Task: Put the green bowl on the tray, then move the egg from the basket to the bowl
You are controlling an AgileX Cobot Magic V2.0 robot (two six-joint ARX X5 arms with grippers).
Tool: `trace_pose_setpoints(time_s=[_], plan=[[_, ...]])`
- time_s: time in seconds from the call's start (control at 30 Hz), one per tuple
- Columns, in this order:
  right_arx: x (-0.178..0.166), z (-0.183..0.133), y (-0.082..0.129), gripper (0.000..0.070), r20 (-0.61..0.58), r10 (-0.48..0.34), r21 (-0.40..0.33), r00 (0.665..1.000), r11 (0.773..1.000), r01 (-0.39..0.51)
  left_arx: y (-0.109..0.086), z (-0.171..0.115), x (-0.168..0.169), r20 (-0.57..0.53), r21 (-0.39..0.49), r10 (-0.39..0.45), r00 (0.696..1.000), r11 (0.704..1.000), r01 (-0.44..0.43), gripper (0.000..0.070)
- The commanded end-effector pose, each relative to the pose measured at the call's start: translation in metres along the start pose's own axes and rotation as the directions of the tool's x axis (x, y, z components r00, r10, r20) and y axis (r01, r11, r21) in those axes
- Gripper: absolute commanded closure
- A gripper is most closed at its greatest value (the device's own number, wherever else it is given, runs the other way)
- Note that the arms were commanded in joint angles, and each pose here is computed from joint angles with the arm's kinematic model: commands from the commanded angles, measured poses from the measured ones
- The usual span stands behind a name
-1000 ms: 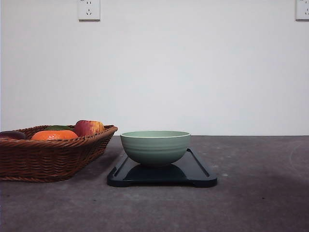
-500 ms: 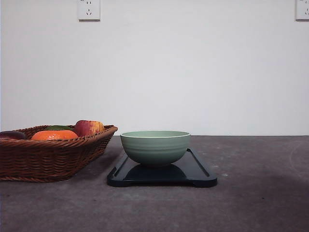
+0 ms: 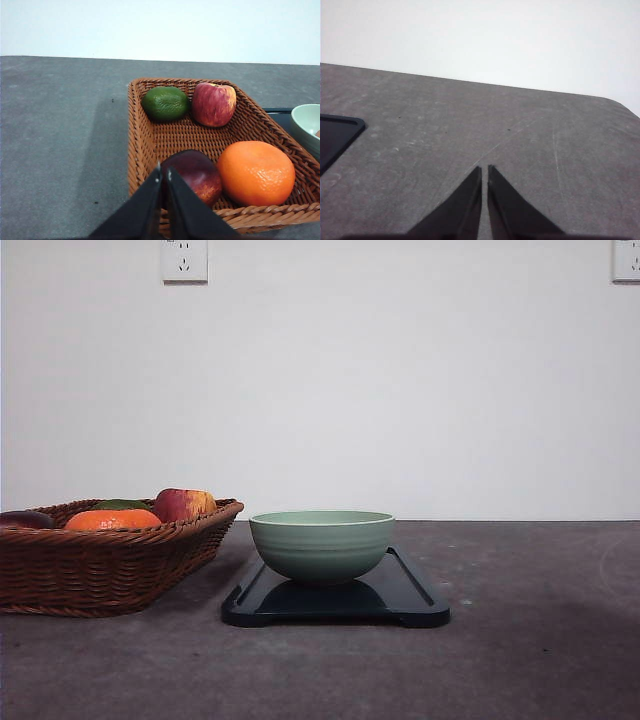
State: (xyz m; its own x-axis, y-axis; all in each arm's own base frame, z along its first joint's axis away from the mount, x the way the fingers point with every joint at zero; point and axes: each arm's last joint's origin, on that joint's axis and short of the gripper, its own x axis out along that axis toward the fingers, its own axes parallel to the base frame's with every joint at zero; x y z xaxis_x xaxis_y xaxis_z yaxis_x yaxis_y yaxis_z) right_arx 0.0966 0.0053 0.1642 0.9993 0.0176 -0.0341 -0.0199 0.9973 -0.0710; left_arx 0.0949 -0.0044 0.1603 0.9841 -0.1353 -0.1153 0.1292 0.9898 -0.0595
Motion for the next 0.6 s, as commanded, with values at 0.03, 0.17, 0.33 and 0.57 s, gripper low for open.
trace_pose_setpoints(time_s=[0.03,0.17,0.33,0.57], plan=[[0.0003,-0.0004,0.0001,0.0687,0.005,0.000,0.017,1.000,1.000,0.000,0.0005,-0.0051,0.0017,-0.007,0.002,0.002,1.000,1.000,-0.002,0.0687],[0.0003,-0.0004,0.0001,0.0687,0.005,0.000,0.017,1.000,1.000,0.000,0.0005,-0.0051,0.0017,-0.007,0.002,0.002,1.000,1.000,-0.002,0.0687],[0.0003,-0.0004,0.0001,0.0687,0.005,0.000,0.017,1.000,1.000,0.000,0.0005,-0.0051,0.0017,-0.007,0.002,0.002,1.000,1.000,-0.002,0.0687],[0.0003,-0.0004,0.0001,0.0687,0.005,0.000,0.017,1.000,1.000,0.000,0.0005,-0.0051,0.0017,-0.007,0.002,0.002,1.000,1.000,-0.002,0.0687]])
